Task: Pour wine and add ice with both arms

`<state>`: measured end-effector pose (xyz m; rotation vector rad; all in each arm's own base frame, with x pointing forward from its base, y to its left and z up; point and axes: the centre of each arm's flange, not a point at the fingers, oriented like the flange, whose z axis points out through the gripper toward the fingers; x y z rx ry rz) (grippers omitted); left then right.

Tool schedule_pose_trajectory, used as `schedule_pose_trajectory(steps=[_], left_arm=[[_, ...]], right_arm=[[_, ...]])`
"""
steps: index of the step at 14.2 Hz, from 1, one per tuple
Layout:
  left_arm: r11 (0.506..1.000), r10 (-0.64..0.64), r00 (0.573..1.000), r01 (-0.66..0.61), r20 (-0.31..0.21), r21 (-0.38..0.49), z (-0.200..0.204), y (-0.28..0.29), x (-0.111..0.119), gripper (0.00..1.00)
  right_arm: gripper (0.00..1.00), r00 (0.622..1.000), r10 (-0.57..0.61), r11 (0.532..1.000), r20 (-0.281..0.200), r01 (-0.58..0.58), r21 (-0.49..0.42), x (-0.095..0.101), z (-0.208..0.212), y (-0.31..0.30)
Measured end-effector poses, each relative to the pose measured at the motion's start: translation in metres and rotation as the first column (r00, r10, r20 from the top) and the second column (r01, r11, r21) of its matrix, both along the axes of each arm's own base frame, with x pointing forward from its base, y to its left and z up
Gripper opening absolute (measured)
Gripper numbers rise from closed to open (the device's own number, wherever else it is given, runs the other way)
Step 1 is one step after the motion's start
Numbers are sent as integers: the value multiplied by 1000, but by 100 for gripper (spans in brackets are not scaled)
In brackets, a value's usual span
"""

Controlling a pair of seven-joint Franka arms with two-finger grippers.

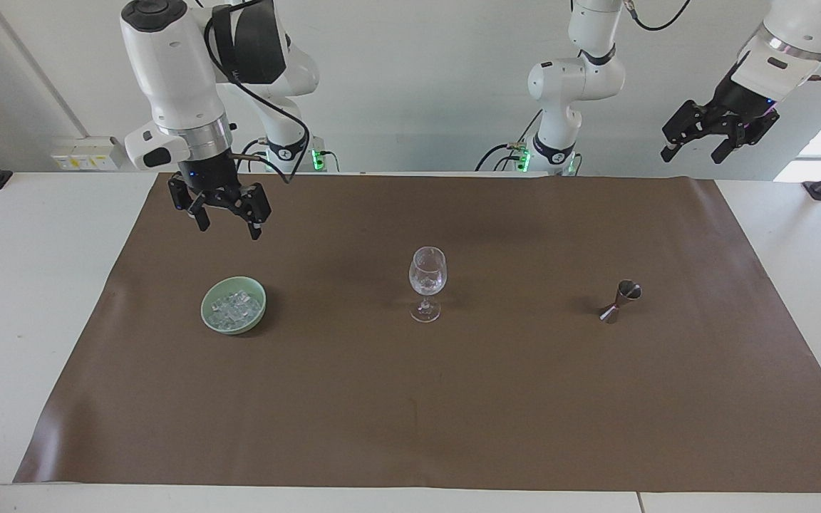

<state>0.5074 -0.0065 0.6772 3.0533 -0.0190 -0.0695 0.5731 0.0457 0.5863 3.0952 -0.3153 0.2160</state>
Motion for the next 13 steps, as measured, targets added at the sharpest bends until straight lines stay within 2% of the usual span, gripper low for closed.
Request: schedule_pose_trajectory(steps=[4,10,13], left_arm=[[1000,-7,1000,7,-8,26,-3,2,-5,100],[998,-16,999,17,-30,55,-15,0,-14,100],[998,-17,1000,18,-21,65,-15,-1,-16,100]], right_arm=[[100,999,34,999,-25,-34,-11,-4,14,-31],[100,994,73,997,-79,-74,-6,-30,37,-58],[100,995,67,997,-77,-65,29,-34,41,-74]])
